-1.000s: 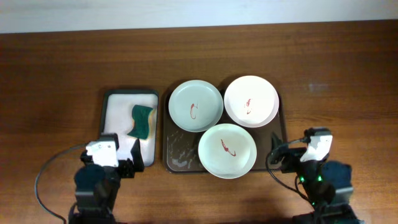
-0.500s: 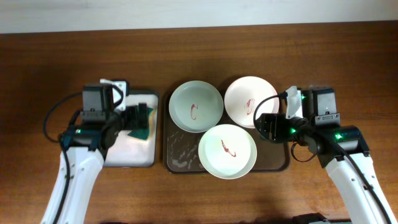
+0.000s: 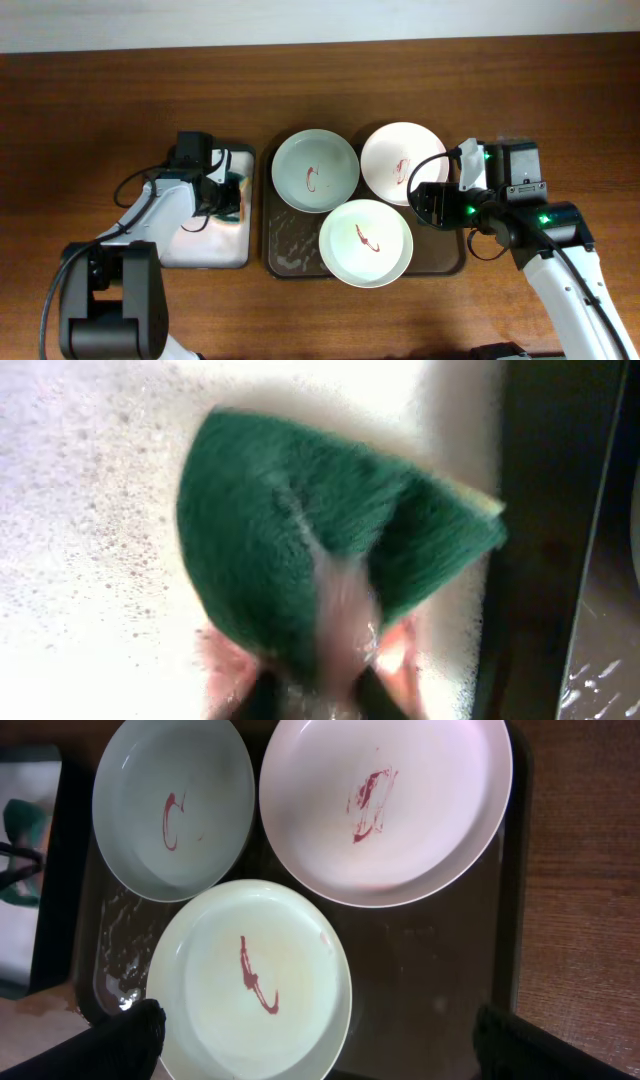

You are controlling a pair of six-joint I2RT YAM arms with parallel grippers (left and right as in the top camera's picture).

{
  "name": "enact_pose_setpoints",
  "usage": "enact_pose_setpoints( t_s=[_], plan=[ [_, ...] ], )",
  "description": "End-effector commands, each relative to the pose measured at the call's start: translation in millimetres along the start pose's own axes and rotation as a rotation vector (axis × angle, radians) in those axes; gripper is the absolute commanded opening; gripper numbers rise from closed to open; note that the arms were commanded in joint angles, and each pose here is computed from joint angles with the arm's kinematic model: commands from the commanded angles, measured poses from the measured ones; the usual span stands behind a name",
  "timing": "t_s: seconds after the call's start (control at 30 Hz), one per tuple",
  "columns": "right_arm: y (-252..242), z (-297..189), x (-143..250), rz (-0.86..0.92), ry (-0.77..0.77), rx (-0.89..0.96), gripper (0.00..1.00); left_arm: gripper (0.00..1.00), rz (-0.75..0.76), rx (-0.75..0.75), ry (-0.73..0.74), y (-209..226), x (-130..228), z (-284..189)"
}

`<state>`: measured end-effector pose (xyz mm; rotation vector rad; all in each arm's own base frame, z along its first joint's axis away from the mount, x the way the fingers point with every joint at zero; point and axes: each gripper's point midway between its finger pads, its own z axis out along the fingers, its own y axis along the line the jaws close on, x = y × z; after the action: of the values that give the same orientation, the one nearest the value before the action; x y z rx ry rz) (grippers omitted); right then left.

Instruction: Clean dirty plates on tray and stack at the side

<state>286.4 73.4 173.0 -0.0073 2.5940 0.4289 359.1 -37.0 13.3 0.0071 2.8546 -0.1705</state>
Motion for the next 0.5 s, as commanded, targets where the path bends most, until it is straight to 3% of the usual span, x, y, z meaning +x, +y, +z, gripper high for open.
enact_pose_setpoints(
  t_s=[0.0, 0.1, 0.23, 0.3, 0.37, 0.47],
  plan=[
    [3, -5, -8, -0.016, -0.023, -0.009, 0.99, 0.00, 0.009, 0.008, 0.038, -2, 7, 6],
    [1, 3, -4, -0.007, 0.013, -0.004, 0.96, 0.00, 0.011, 0.007, 0.014, -4, -1, -18],
    [0, 43, 25, 0.019, 0.224, -0.055, 0.72, 0.00, 0.011, 0.005, 0.015, -6, 3, -39],
    [-5, 72, 43, 0.037, 0.348, -0.054, 0.68, 0.00, 0.005, 0.000, 0.058, -4, 17, -29],
    [-4, 98, 64, 0.023, 0.460, -0.054, 0.62, 0.07, -0.020, -0.007, 0.088, -1, 28, -19],
    [-4, 132, 82, 0.014, 0.543, -0.049, 0.40, 0.08, -0.028, -0.008, 0.100, -1, 31, -15]
  ],
)
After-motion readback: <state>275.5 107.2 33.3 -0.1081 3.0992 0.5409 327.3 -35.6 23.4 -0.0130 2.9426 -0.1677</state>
